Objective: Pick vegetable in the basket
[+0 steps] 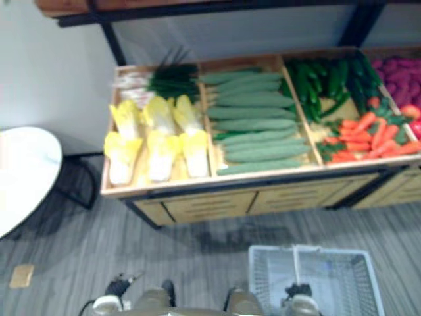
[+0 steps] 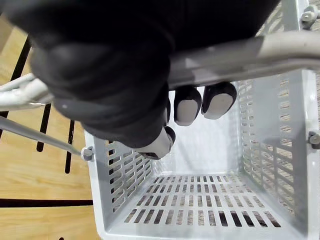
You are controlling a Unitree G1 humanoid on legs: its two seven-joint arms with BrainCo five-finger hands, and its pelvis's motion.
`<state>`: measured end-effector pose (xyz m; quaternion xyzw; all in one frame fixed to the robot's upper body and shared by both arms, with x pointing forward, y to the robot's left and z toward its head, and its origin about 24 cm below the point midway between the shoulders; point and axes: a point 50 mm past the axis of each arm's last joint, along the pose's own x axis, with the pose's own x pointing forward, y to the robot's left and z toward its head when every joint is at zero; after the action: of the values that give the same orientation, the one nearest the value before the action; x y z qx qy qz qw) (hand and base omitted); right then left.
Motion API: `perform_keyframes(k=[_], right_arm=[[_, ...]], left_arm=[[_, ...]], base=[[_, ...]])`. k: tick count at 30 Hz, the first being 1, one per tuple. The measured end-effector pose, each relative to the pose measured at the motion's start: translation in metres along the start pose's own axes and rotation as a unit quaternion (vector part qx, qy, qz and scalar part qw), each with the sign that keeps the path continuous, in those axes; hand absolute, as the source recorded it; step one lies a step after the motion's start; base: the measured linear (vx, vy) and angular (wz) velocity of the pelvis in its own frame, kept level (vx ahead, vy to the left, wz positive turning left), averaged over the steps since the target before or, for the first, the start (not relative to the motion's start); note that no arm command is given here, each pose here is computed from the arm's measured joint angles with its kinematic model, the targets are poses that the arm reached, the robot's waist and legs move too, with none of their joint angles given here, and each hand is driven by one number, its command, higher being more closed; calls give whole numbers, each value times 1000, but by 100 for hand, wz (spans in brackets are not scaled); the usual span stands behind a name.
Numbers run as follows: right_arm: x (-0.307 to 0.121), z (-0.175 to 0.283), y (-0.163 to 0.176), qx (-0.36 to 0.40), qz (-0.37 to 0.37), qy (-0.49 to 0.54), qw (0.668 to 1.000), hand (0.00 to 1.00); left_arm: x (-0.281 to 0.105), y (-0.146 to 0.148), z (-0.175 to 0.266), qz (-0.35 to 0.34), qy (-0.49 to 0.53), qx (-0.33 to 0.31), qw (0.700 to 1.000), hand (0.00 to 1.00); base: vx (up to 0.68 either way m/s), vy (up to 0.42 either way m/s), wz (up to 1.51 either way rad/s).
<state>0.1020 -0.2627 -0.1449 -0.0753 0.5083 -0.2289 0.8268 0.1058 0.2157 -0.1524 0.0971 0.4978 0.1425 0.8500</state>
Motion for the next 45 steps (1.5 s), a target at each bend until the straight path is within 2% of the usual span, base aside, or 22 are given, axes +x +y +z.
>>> perform_keyframes(k=[5, 7, 10, 12, 14, 18, 22, 26, 32, 38, 45], right_arm=[[-5, -14, 7, 14, 7, 18, 1000, 100], [-7, -19, 10, 20, 8, 24, 999, 100], [-9, -25, 11, 18, 9, 27, 999, 100], [-11, -29, 8, 17, 4, 23, 1000, 100], [-13, -35, 2, 14, -7, 25, 1000, 100], [-14, -38, -1, 14, -12, 25, 1000, 100], [-15, -41, -2, 15, -14, 28, 999, 100], [-11, -28, -1, 13, -14, 11, 1000, 100], [-3, 5, -6, 7, -27, -35, 999, 100], [0, 26, -2, 14, -30, -61, 998, 100], [2, 48, -2, 22, -36, -86, 995, 100]], left_arm=[[3, 9, 17, 18, -28, -22, 999, 0], [3, 20, 38, 41, -69, -38, 996, 0], [0, 54, 99, 96, -181, -30, 978, 0], [-9, 84, 146, 150, -260, -29, 953, 0], [-28, 119, 200, 218, -349, -32, 911, 0], [-61, 150, 262, 271, -441, -40, 855, 0], [-90, 134, 306, 255, -523, -28, 813, 0], [-100, 115, 325, 232, -552, -3, 801, 0], [-112, 73, 345, 204, -590, 83, 777, 0], [-116, 42, 355, 172, -600, 120, 772, 0], [-125, 41, 378, 183, -602, 132, 766, 0]], base=[[-35, 107, 24], [-17, 65, 19], [-28, 25, 8], [0, 0, 0], [0, 0, 0], [38, 0, -1], [87, -7, 1], [35, -7, -4], [-39, 0, -12], [-60, -13, -12], [-21, -4, -2]])
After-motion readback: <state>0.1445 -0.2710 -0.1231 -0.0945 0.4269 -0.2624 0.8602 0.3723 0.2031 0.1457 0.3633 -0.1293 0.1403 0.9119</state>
